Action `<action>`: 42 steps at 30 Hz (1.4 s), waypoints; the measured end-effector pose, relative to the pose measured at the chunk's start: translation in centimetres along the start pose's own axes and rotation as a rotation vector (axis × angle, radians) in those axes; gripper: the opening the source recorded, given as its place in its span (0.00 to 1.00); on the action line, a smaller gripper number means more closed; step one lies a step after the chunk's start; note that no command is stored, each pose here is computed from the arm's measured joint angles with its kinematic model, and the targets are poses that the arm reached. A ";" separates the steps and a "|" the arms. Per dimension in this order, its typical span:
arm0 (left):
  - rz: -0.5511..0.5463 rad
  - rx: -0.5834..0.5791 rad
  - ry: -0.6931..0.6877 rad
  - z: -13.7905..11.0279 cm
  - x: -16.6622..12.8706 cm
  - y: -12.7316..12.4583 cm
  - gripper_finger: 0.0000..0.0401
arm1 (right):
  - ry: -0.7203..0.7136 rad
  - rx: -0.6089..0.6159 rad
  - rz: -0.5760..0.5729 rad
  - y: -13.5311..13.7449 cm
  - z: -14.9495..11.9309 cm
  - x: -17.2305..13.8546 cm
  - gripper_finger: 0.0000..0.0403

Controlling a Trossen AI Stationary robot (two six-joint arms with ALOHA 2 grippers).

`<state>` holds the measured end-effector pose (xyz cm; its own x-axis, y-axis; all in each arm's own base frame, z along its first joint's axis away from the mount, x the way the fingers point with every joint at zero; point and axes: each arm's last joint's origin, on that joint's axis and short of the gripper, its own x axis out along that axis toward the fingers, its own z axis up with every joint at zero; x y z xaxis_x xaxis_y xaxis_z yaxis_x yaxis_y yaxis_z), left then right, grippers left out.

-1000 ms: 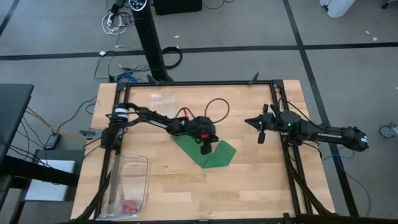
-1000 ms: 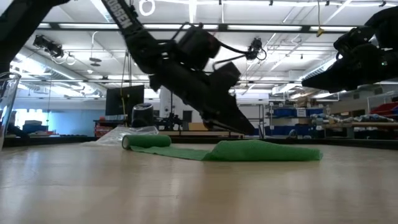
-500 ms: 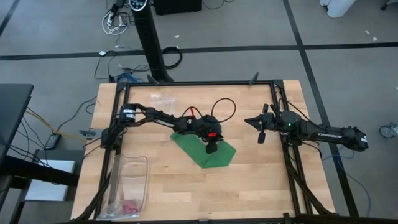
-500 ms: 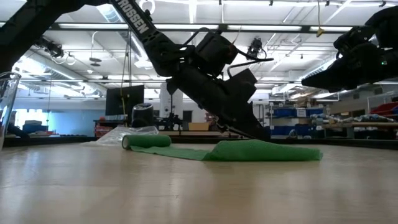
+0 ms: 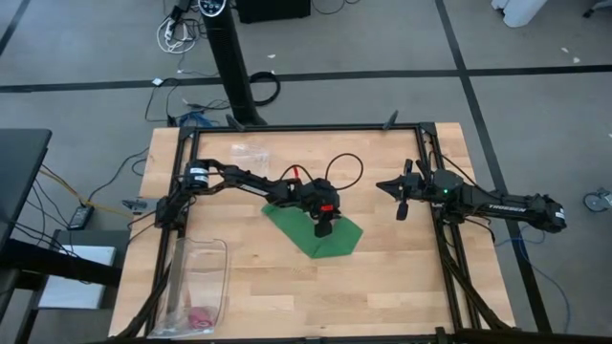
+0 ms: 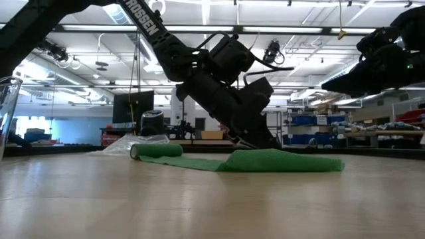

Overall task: Roll bandage
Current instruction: Roll the green bandage

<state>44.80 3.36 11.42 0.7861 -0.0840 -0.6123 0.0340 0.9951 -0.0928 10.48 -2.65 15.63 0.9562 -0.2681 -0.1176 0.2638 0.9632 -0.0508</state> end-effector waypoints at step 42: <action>-0.104 0.108 -0.091 2.2 1.7 -5.8 0.00 | -0.023 0.001 -0.001 0.0 0.2 0.0 0.01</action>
<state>47.29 -2.45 12.68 0.8274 -0.1864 -0.5298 0.1804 0.9815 -0.0636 10.51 -2.66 15.85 0.9586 -0.2683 -0.0951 0.2646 0.9631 -0.0501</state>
